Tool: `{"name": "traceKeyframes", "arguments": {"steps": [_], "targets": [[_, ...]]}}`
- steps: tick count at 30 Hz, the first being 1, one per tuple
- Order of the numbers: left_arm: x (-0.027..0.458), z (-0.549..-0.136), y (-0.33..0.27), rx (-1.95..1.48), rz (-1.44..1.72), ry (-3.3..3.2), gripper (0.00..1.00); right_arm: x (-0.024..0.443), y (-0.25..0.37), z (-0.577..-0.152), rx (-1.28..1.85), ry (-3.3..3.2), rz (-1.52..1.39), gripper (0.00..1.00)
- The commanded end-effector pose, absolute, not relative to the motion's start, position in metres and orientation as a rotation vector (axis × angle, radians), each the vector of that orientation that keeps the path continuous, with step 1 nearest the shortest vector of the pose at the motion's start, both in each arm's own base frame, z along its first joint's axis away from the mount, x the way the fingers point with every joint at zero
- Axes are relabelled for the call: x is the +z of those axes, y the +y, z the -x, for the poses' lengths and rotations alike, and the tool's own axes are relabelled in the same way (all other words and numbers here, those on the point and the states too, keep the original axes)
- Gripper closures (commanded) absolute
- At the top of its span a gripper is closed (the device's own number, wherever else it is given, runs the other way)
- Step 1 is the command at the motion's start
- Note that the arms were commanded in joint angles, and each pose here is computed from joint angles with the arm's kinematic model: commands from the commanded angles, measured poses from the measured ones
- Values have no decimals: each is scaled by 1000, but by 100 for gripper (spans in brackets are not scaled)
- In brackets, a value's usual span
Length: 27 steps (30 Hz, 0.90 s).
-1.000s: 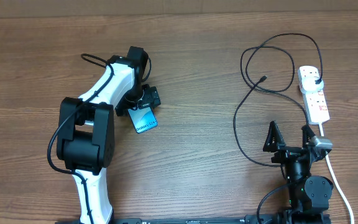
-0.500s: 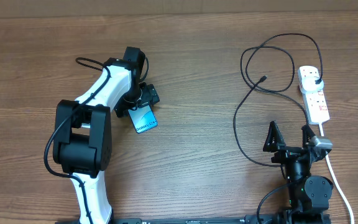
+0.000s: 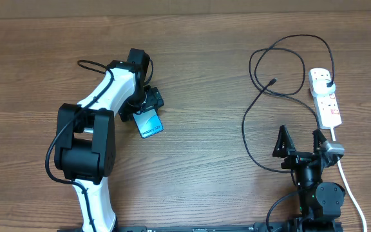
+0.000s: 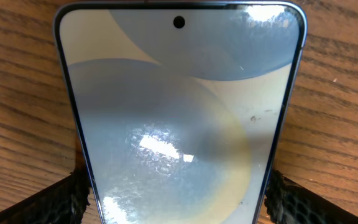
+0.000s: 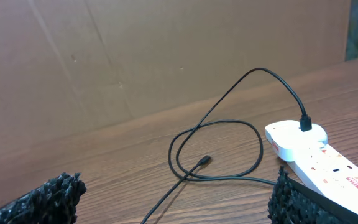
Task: Plug charger to phone and switch on socket
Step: 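Close the left gripper on the phone's bottom edge, then lift the phone upright with the left gripper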
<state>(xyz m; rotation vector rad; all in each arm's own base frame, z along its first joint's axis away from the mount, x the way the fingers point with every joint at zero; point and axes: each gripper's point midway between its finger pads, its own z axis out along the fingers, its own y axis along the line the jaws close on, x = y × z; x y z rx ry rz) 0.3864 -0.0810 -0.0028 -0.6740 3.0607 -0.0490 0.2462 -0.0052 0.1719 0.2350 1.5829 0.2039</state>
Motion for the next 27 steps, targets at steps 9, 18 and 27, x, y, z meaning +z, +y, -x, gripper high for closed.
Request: {"name": "traceKeyframes", "arguments": {"steps": [9, 18, 27], "targets": [[-53, -341, -80, -12, 736, 3229, 5, 169, -5, -246, 198, 1582, -229, 0], [-55, -339, -81, -10, 711, 3238, 4, 169, -5, -246, 198, 1582, -229, 0], [-55, -338, -81, -10, 668, 3253, 4, 169, -5, -246, 198, 1582, -229, 0]]}}
